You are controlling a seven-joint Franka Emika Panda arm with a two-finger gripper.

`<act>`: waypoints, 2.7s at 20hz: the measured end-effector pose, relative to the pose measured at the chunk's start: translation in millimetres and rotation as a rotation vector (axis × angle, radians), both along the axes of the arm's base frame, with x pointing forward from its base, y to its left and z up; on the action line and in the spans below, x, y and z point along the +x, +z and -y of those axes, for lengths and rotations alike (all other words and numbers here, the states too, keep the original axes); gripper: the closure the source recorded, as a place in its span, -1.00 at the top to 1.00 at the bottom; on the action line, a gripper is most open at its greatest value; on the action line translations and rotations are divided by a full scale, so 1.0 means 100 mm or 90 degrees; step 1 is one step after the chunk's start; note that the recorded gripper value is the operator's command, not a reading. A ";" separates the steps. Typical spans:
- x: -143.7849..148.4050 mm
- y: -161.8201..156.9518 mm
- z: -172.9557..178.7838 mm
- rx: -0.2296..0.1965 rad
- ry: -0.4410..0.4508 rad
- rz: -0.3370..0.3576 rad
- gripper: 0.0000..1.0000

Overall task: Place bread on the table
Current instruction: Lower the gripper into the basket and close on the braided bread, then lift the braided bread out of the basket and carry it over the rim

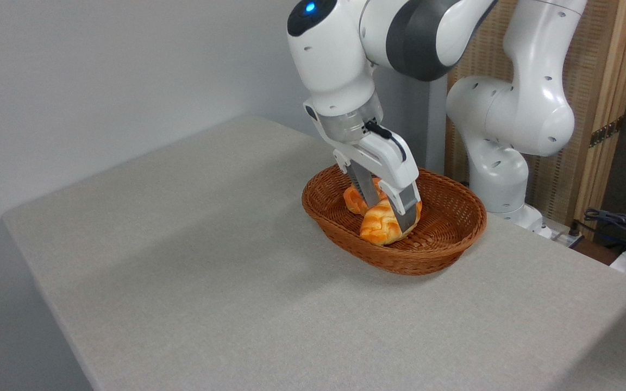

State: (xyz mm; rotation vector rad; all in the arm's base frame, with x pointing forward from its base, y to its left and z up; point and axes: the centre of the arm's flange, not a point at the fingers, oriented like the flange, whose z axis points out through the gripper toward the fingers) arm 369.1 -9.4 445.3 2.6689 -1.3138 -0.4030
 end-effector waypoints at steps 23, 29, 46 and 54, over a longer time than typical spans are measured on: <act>-0.05 -0.34 -0.01 -0.001 0.004 0.003 -0.22; -0.04 -0.37 0.00 -0.001 0.002 0.000 -0.35; -0.04 -0.28 0.08 -0.003 -0.011 -0.014 -0.54; 0.03 0.02 0.21 -0.011 -0.025 -0.008 -0.58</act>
